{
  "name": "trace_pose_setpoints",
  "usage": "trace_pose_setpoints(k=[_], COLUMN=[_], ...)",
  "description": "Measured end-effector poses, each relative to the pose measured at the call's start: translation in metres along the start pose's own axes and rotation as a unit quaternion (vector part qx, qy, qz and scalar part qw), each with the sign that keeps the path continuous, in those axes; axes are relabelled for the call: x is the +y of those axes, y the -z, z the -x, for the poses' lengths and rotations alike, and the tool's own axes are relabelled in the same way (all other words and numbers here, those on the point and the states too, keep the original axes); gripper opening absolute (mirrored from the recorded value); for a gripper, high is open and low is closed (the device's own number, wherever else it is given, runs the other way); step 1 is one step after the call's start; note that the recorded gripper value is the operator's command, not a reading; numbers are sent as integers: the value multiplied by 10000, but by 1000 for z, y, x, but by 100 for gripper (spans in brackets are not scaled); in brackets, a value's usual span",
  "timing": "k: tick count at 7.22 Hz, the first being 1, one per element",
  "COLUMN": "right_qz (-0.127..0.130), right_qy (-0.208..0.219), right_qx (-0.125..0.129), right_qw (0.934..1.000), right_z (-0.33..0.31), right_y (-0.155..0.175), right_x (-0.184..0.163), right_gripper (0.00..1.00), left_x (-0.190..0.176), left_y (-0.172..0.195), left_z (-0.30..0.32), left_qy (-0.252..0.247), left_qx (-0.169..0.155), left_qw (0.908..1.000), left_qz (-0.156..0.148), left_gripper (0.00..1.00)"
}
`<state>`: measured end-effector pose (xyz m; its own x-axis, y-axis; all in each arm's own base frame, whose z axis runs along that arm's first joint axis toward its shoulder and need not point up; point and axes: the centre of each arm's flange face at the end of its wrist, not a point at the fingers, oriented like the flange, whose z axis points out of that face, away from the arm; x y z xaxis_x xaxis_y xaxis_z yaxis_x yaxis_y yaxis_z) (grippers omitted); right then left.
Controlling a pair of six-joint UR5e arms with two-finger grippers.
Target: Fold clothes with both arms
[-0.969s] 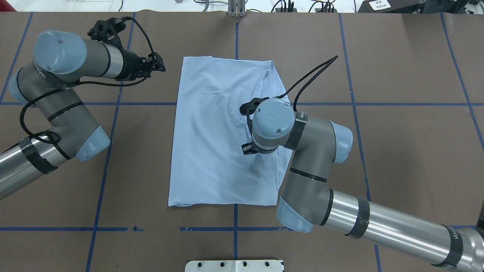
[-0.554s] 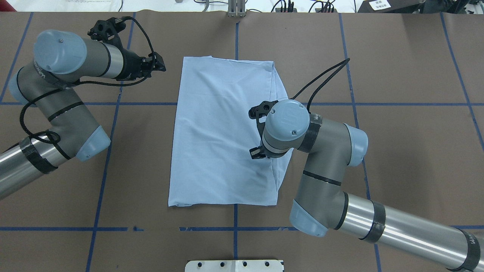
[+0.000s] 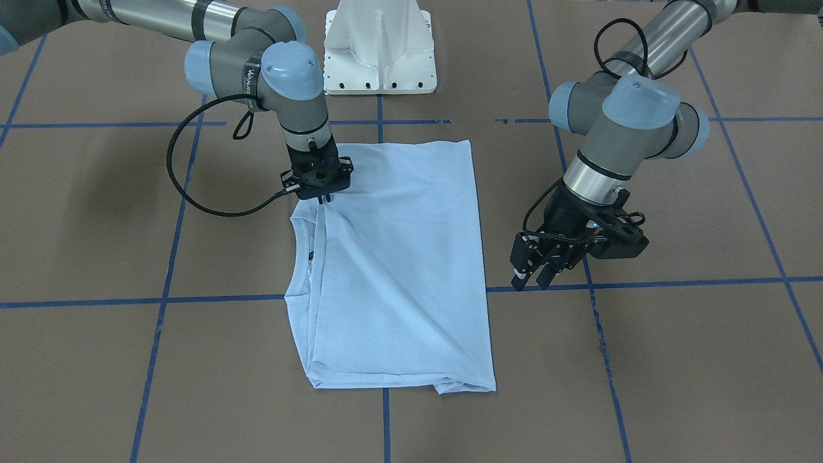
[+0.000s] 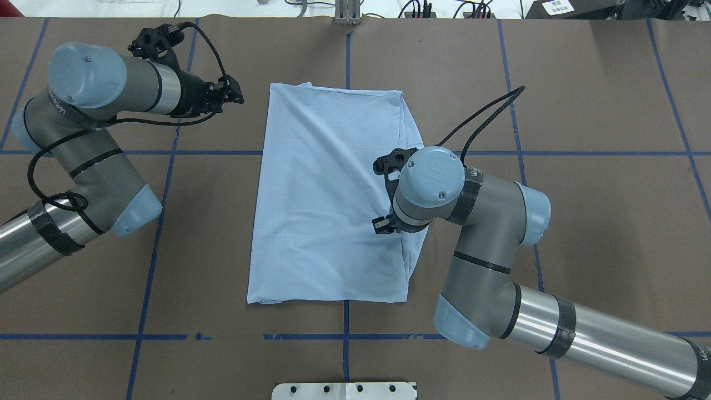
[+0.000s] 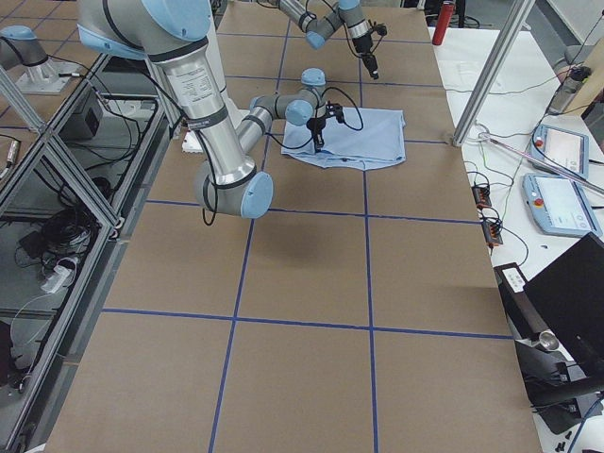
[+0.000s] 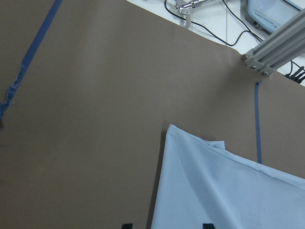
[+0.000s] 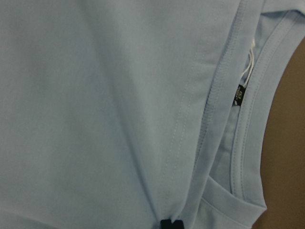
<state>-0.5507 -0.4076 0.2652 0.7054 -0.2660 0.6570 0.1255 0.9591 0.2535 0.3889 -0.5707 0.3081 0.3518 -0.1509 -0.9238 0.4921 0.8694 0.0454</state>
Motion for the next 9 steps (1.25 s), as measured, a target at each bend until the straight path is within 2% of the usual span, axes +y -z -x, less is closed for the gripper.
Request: trace_pose_setpoints(k=[1,2,3,4,5,6,7,8,9], right_qz=[-24,-75,-199,-317,-360,-362,-349,-330,-294], right_qy=[-292,-960,-1882,-2709,-3412,-3950,-4272,-4449,-4552], right_qx=[-21,-63,-108,-150,-202,-254,-289,-316,-327], right_qw=[9996,9953,9819,9620,9391,9176,9030,8944,8893], right_z=[1,8,28,48,62,66,63,57,55], right_y=[4,7,8,4,0,-3,-4,-2,-2], right_x=[1,7,25,47,64,77,89,103,115], right_gripper=[87,87,86,85,85,85,85,84,84], left_x=[0,0,0,0,0,1,1,2,2], left_y=[1,2,3,3,4,5,5,7,9], left_z=[-1,-1,-1,0,1,2,3,4,3], left_qy=[-5,-8,-11,-15,-21,-26,-25,-22,-23], left_qx=[8,18,24,21,19,20,19,28,44], left_qw=[10000,10000,10000,10000,10000,10000,10000,10000,10000], left_qz=[0,-3,-6,-4,-3,-3,-3,-4,-9], left_gripper=[58,58,58,58,58,58,58,58,58])
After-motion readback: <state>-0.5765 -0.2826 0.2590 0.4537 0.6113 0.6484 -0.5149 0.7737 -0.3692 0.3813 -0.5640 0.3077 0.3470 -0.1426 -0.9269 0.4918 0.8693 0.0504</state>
